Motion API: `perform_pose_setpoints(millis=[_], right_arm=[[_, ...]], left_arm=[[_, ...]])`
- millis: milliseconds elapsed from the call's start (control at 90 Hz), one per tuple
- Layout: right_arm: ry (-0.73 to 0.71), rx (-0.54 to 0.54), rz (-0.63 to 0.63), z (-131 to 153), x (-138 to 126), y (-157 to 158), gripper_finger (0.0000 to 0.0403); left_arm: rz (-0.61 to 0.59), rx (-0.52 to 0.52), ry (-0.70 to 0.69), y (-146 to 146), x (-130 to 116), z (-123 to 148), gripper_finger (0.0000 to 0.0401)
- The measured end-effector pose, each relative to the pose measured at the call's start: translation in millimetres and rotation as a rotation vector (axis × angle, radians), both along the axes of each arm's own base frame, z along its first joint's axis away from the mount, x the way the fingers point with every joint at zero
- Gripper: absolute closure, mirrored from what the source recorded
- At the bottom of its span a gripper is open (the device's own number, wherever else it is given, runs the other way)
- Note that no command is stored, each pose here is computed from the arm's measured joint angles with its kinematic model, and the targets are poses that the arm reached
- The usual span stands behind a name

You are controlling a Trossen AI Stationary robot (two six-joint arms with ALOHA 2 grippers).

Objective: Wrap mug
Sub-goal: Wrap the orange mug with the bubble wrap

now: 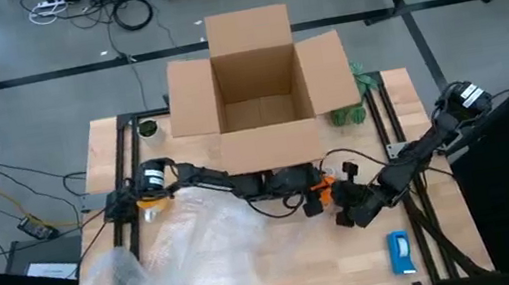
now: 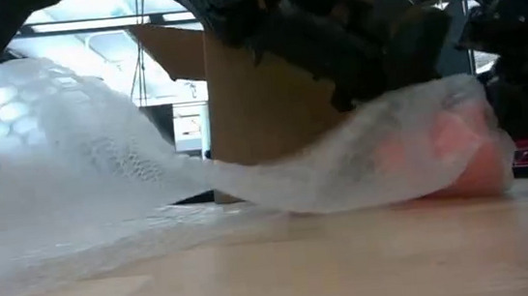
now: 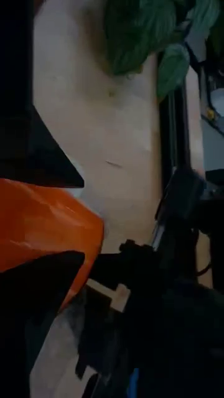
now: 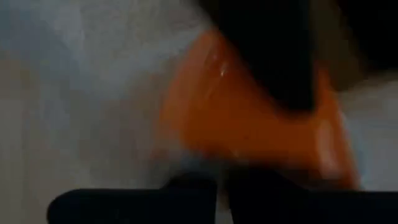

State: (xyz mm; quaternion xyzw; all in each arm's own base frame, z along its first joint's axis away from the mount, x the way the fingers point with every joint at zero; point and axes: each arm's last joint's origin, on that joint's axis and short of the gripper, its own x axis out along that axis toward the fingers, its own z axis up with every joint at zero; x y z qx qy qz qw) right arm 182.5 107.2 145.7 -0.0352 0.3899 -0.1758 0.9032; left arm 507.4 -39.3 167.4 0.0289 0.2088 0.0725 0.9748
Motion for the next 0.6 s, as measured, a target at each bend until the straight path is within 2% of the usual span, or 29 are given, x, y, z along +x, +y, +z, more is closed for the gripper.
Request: perform_pose_setpoints(millis=[178,378,489,600], right_arm=[[0.101,-0.017,0.007,23,-5,8,0.0402],[0.255,-0.031,-0.093,46,-31,13,0.0402],[0.239,-0.027,-0.165,42,-45,14,0.0401],[0.178,-0.006,-0.202,24,-53,12,0.0397]], left_arm=[[-0.027,0.003,0.031,-7,-1,-5,0.0239],[-0.073,0.013,0.061,-17,-4,-8,0.0239],[-0.091,0.031,0.082,-26,-6,-10,0.0239],[-0.105,0.035,0.101,-33,-9,-8,0.0239]])
